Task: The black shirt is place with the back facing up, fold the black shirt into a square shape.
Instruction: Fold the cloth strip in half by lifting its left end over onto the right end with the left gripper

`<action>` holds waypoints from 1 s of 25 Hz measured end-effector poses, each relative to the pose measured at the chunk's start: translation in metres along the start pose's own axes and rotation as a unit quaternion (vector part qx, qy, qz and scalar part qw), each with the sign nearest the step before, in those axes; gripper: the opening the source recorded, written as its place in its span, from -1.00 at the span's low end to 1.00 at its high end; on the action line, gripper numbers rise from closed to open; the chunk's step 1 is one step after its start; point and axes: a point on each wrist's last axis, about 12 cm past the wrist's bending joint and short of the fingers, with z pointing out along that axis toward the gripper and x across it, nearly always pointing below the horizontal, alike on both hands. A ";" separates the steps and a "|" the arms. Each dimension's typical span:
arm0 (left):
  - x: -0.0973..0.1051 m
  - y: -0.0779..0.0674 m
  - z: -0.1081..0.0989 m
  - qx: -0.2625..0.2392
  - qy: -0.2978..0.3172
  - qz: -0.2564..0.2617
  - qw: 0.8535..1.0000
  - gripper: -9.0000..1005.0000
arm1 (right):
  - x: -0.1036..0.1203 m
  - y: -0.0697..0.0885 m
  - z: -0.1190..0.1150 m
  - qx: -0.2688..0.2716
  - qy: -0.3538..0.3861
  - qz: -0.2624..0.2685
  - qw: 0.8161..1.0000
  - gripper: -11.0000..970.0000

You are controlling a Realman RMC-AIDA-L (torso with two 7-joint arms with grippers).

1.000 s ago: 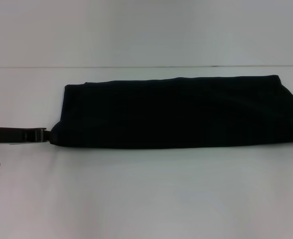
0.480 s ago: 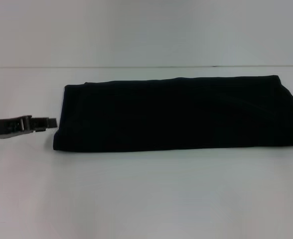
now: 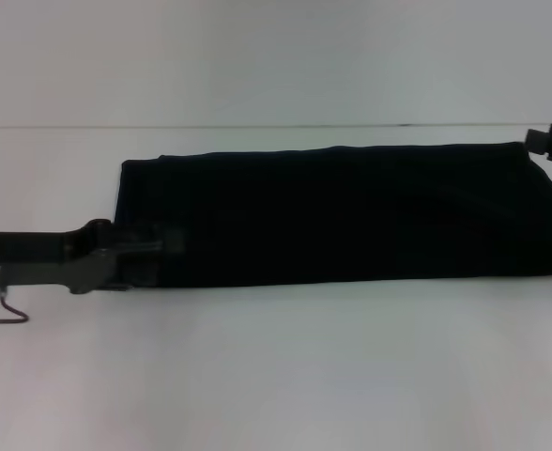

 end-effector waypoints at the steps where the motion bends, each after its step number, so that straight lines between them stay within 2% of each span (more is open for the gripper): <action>1: 0.000 0.001 0.003 0.002 0.000 -0.012 1.000 0.50 | -0.001 0.001 0.002 -0.003 0.003 -0.005 1.000 0.51; 2: -0.001 0.002 0.006 -0.001 -0.004 -0.027 1.000 0.59 | -0.002 0.002 0.005 -0.005 0.006 -0.011 1.000 0.53; 7: -0.005 0.006 0.019 -0.019 -0.010 -0.061 0.998 0.66 | -0.004 0.008 0.015 -0.028 0.019 -0.039 0.999 0.65; 12: -0.004 0.014 0.017 -0.030 -0.028 -0.107 0.993 0.75 | -0.006 0.021 0.022 -0.077 0.046 -0.058 0.994 0.95; 20: 0.006 0.032 0.017 -0.049 -0.060 -0.197 0.977 0.76 | -0.009 0.031 0.032 -0.110 0.066 -0.086 0.988 0.95; 25: 0.010 0.041 0.020 -0.059 -0.080 -0.234 0.967 0.75 | -0.010 0.037 0.034 -0.139 0.085 -0.099 0.982 0.95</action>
